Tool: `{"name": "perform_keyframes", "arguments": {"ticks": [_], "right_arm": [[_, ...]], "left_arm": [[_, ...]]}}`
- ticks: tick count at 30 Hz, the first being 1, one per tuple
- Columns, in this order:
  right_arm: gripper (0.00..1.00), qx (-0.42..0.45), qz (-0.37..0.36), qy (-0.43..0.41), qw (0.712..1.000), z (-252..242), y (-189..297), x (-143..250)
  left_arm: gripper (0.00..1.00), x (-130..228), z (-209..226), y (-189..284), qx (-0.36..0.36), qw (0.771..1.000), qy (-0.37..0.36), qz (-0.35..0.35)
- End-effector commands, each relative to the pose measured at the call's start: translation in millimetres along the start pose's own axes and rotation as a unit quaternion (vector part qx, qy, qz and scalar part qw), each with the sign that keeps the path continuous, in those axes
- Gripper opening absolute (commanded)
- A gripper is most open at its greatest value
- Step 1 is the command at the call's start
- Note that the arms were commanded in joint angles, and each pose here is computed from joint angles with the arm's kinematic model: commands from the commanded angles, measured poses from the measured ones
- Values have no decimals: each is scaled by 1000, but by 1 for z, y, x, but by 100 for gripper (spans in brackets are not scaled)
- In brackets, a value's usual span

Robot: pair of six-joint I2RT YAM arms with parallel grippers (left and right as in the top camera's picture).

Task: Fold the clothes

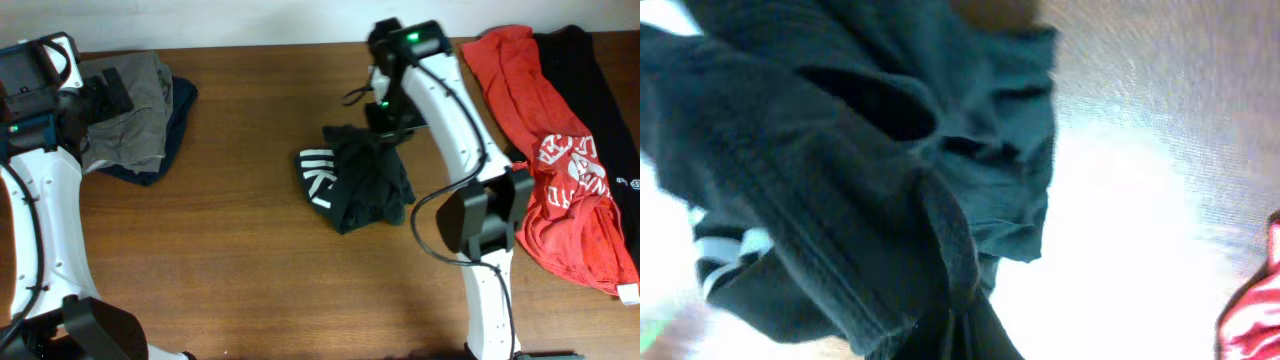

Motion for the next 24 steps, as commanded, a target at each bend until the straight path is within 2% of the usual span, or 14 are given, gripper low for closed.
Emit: {"name": "perform_keyframes", "arguments": {"ticks": [1,11,24], "right_arm": [[4,-37,26,-39,998,-14,-7,7],[4,-38,121,-79,989,-27,-49,26],[4,-27,66,-142,987,-25,-1,46]], "left_arm": [[99,4,1,-6,3,1000,-1,10],[99,7,2,-12,2,1000,-5,21],[99,10,2,-16,1,1000,-4,31]]}}
Point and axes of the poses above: each gripper's point midway between its finger pads, its own y axis back along the fingers, its own z axis along the line the jaws close on, x = y × z, the point moved 9 cm from there along y, back along the fingers, and after that the axes turned 6 degrees about y, right-handed, at the moved point
